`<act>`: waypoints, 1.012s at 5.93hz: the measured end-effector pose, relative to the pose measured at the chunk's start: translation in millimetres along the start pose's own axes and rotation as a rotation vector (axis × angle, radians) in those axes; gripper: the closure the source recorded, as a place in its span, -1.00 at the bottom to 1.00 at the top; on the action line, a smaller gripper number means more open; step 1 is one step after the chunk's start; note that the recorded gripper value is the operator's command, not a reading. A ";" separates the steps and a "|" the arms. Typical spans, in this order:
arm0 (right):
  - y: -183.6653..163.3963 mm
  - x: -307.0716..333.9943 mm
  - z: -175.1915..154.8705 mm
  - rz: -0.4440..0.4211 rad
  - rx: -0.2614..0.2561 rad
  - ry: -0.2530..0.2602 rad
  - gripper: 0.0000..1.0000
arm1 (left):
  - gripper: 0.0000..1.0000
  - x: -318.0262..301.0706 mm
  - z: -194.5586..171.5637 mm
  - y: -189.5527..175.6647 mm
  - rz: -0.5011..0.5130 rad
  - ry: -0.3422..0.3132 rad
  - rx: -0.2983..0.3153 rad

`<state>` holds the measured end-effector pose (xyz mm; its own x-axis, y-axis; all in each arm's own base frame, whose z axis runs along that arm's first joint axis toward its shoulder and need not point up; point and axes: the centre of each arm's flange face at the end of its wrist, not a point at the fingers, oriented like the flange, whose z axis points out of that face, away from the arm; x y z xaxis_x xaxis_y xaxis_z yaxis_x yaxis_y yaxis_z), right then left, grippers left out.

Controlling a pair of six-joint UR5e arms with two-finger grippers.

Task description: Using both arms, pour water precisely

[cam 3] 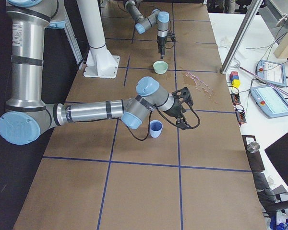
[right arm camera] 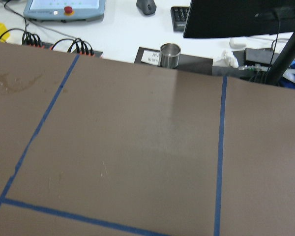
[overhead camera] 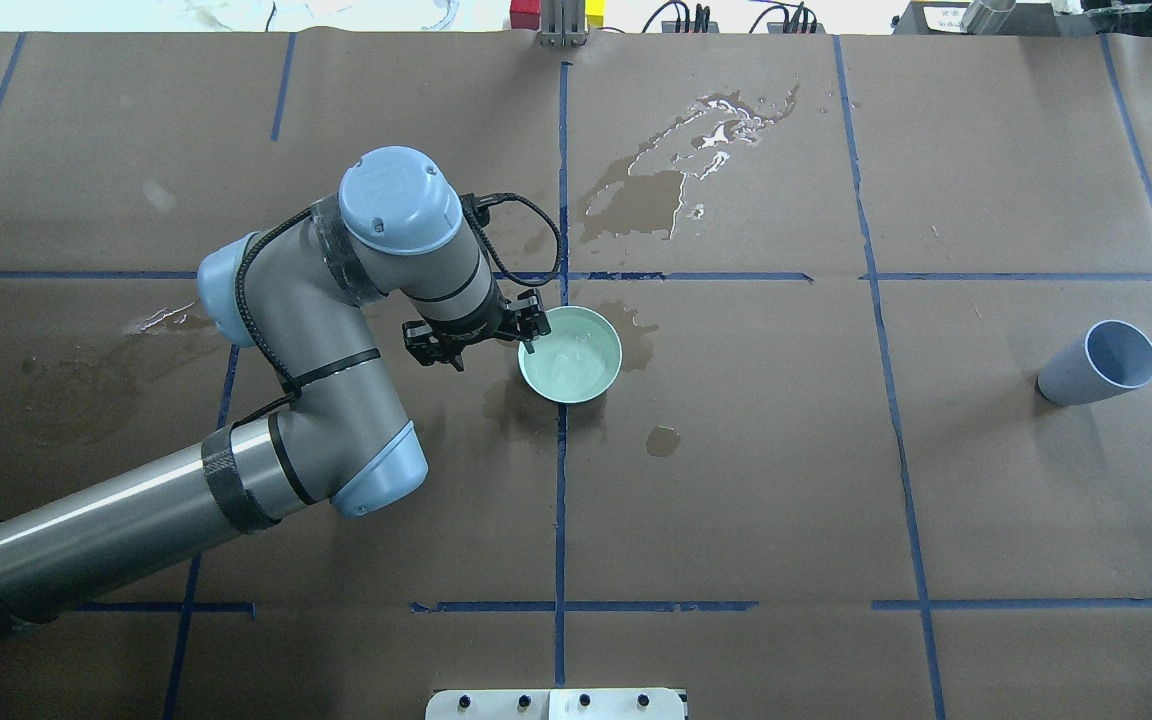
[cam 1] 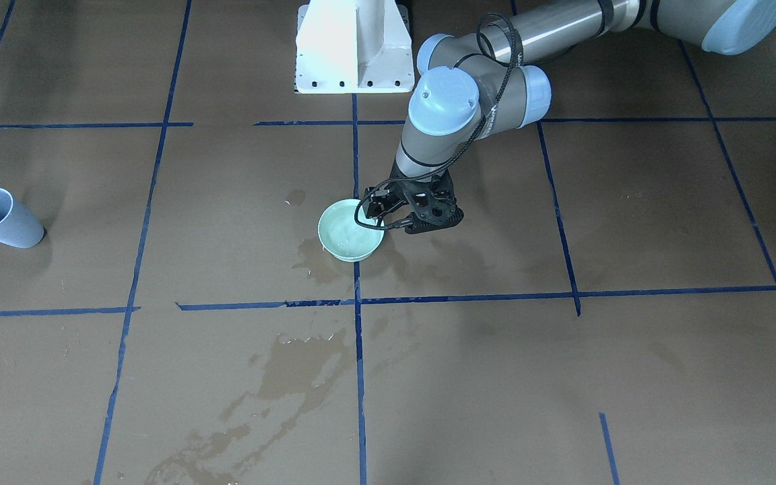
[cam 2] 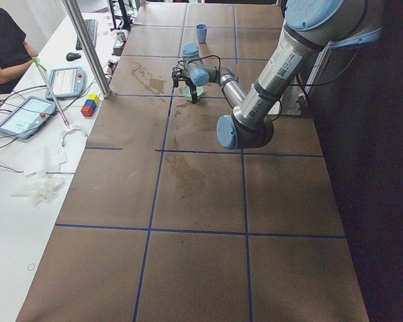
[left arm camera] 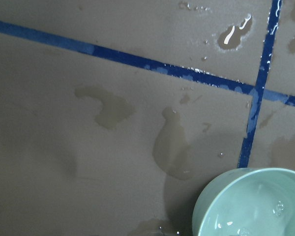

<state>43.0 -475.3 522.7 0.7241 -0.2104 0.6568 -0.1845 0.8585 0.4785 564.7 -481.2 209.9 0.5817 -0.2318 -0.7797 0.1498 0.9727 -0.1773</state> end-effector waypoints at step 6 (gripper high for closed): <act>4.2 34.6 -24.6 -0.278 -0.263 -0.116 -1.00 | 0.82 12.9 37.4 18.6 0.025 0.009 -0.028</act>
<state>83.6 -467.5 533.1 0.6399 -0.4905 0.5916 0.1956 0.8484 0.4918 604.8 -466.6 219.0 0.5776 -0.2071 -0.7896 0.1130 0.9783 -0.1739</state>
